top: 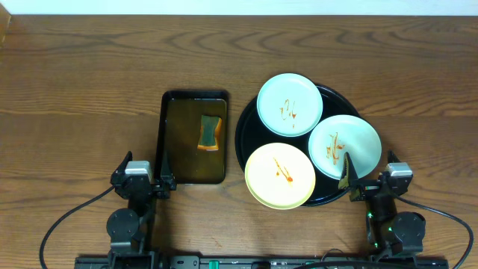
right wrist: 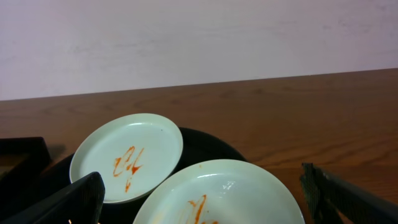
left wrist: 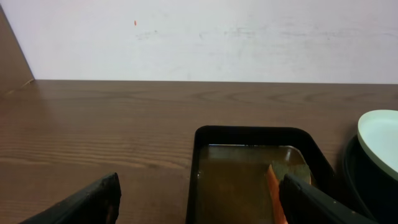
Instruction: Clean dirty plates on tray and stack at the side
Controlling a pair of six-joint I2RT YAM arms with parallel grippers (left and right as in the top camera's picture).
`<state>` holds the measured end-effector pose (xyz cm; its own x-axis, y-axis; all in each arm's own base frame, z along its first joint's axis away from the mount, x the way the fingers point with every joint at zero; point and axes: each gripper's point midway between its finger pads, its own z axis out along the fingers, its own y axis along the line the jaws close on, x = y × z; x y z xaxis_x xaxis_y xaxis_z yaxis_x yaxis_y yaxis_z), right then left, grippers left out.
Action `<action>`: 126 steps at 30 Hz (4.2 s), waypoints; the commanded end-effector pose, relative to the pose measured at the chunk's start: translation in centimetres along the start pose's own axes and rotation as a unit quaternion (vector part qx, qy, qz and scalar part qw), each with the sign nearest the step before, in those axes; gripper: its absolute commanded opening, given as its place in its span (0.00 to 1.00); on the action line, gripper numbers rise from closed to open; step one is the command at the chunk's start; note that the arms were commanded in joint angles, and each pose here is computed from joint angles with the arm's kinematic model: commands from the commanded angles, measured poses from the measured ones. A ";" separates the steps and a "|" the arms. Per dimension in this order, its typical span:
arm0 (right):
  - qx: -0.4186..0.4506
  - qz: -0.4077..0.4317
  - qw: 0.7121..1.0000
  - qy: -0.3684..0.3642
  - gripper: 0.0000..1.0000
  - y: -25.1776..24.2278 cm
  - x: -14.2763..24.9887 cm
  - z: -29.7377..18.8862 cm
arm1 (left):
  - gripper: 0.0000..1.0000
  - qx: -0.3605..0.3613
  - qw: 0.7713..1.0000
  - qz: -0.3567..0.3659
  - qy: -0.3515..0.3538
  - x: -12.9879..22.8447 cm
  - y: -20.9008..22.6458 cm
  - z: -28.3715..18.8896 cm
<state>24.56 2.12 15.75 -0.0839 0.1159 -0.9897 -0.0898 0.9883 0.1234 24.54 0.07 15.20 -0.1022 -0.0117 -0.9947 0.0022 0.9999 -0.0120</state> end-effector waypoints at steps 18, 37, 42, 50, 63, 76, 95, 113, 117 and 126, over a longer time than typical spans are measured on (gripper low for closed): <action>-0.001 -0.007 1.000 0.004 0.99 0.1 0.2 0.0 | 0.82 0.007 1.000 0.006 0.027 1.6 -0.2 0.1; -0.001 -0.007 1.000 0.004 0.99 0.1 0.2 0.0 | 0.82 0.007 1.000 0.006 0.027 1.6 -0.2 0.1; -0.001 -0.007 1.000 0.004 0.99 0.1 0.2 0.0 | 0.82 0.007 1.000 0.006 0.027 1.6 -0.2 0.1; -0.001 -0.007 1.000 0.004 0.99 0.1 0.2 0.0 | 0.82 0.007 1.000 0.006 0.027 1.6 -0.2 0.1; 0.000 0.000 1.000 0.003 0.99 0.0 0.2 0.0 | 0.82 0.007 1.000 -0.002 0.027 1.6 -0.2 0.1; -0.004 0.007 1.000 0.022 0.99 0.3 -0.4 -0.3 | 0.82 0.004 0.997 -0.039 0.070 1.0 -0.2 -0.1; 0.013 0.030 0.956 0.292 0.99 1.1 -0.9 -0.3 | 0.82 -0.007 0.953 -0.047 0.299 -4.0 -0.2 1.3; -0.069 0.080 0.899 0.425 0.95 4.9 -0.4 -0.3 | 0.82 0.044 0.908 -0.077 0.409 -5.2 -2.4 1.6; -0.077 0.080 0.891 0.440 0.93 5.7 0.2 -0.7 | 0.82 0.048 0.921 -0.105 0.372 -6.6 -2.8 3.4; -0.059 0.108 0.840 0.529 0.74 7.2 4.5 -0.6 | 0.80 0.054 0.923 -0.062 0.376 -4.7 -4.5 8.0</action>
<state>22.86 8.86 12.99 -0.9177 0.0499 -0.3940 -0.0949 0.9357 0.3397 31.88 -3.92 20.22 -0.7467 -0.1077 -0.6564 0.0390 0.9780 -0.2048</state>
